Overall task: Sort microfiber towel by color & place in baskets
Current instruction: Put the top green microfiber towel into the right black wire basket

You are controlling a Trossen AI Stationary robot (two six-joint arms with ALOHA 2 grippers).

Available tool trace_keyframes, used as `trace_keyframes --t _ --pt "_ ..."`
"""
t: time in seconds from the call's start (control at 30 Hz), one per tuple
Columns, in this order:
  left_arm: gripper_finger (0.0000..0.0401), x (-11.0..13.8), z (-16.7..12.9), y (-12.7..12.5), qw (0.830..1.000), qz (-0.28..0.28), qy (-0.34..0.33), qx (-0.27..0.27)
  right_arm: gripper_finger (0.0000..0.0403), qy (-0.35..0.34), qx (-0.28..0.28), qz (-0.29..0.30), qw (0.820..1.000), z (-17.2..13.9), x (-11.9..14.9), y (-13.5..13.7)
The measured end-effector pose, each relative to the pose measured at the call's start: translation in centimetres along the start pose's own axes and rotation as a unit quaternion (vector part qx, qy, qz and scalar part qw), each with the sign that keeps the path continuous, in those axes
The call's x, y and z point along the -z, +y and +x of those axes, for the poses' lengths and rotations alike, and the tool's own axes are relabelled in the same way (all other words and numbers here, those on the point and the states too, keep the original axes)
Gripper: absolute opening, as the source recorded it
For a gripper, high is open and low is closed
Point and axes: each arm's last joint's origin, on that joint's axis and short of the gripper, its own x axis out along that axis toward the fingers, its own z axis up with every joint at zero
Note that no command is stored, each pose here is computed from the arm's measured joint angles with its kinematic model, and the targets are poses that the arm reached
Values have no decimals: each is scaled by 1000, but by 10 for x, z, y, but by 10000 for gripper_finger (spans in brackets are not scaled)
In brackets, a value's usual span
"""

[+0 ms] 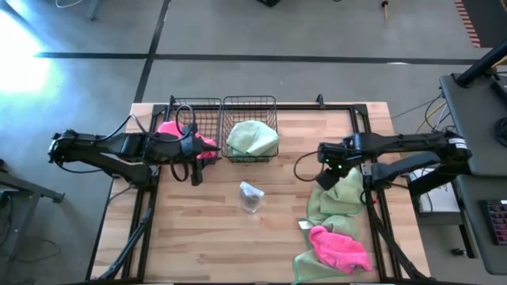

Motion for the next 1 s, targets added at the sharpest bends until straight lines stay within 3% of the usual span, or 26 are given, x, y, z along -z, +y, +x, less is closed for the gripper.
trace_keyframes --t 0.33,0.63,1.0 --pt "116 -3 0 0 1000 -11 -17 1 100 35 12 36 999 18 16 -20" --pt "116 -4 0 0 1000 -21 -19 1 100 80 26 29 996 33 16 -22" --pt "116 -4 0 0 1000 -20 -19 1 100 139 83 20 987 67 17 -32"
